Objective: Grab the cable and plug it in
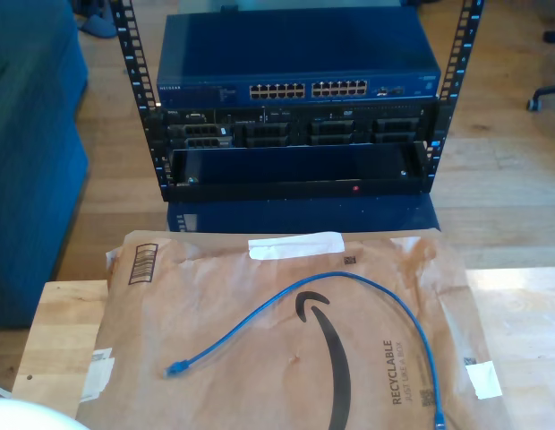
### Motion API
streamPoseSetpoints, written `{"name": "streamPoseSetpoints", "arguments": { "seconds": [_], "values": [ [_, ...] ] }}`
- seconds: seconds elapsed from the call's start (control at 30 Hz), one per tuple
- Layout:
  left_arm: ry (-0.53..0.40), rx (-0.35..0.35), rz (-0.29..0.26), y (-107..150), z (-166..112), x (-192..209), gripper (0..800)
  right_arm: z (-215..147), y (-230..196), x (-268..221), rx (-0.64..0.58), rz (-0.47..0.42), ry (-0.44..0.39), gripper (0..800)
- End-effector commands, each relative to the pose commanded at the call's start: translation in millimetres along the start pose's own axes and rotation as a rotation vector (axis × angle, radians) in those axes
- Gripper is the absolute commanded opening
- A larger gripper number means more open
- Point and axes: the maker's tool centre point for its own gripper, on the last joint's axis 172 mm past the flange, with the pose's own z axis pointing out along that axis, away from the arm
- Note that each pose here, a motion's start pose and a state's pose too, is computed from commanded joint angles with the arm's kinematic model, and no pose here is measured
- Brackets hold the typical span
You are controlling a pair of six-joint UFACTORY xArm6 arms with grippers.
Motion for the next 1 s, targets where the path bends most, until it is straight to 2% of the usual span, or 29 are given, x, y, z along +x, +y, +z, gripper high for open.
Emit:
{"name": "streamPoseSetpoints", "arguments": {
  "seconds": [0.43,0.77,0.93,1.0],
  "values": [
    [0.003,-0.002,0.000,0.2,-0.2,0.8,800,-0.6,0.5,0.9,-0.002,0.000,0.002,798],
    [-0.014,0.005,0.003,-1.0,1.4,-2.1,800,-12.2,0.9,10.5,0.007,0.022,0.038,798],
    [-0.003,0.008,0.002,-2.0,-3.6,0.5,800,-17.9,2.4,13.5,0.006,0.037,0.043,798],
    [0.007,0.021,0.004,-5.9,-12.7,2.8,800,-25.6,2.6,19.6,0.013,0.048,0.069,798]
  ]
}}
